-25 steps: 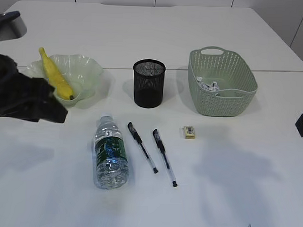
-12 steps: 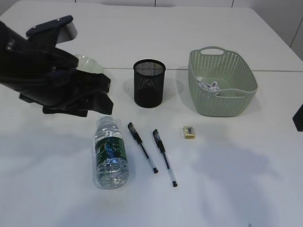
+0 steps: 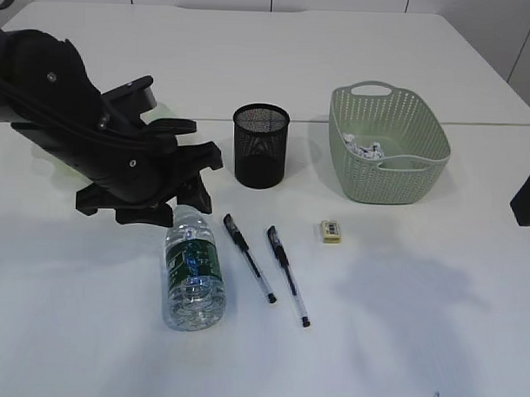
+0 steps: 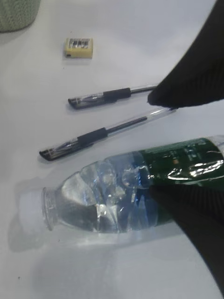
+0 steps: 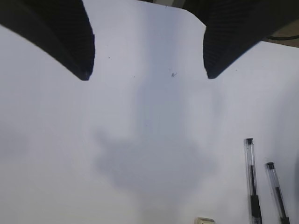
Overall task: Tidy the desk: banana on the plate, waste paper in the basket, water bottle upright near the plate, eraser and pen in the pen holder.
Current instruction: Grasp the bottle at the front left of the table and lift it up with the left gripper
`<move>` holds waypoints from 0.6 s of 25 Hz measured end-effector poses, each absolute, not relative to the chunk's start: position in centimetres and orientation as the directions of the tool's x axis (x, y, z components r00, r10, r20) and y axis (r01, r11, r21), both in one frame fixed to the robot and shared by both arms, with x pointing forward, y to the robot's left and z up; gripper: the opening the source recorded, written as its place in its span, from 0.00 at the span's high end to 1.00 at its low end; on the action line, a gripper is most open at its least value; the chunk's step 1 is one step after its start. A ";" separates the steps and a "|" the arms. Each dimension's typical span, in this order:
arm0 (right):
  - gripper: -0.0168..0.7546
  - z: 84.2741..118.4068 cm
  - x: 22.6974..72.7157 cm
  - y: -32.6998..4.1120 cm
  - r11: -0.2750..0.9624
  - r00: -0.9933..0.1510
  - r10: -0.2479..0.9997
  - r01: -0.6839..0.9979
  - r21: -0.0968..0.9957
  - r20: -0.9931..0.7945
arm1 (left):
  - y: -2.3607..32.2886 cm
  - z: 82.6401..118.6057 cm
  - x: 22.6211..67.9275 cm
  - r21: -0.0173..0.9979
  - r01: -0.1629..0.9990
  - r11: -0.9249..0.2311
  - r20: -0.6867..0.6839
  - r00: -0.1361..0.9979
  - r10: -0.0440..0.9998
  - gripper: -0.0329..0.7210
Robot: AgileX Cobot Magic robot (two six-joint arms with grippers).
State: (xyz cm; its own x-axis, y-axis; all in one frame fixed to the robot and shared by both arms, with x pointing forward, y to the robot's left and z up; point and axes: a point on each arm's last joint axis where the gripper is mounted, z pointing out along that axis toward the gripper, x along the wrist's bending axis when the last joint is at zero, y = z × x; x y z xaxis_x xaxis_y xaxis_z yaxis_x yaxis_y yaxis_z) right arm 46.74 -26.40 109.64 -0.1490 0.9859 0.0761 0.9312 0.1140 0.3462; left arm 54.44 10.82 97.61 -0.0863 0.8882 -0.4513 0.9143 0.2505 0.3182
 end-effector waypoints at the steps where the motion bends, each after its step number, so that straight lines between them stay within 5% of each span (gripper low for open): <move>1: 0.28 109.6 46.7 -26.4 0.114 -0.149 0.986 0.931 0.348 0.076 | 10.8 97.3 54.7 0.317 0.912 0.259 -0.440 -0.100 0.892 0.47; 9: 0.28 109.6 46.8 -26.4 0.114 -0.149 0.986 0.930 0.349 0.076 | 11.8 98.1 55.5 0.327 0.930 0.166 -0.231 -0.092 0.969 0.49; 15: 0.28 109.6 46.8 -26.4 0.114 -0.150 0.986 0.927 0.357 0.075 | 11.3 99.5 56.2 0.317 0.907 0.276 -0.294 -0.183 0.938 0.23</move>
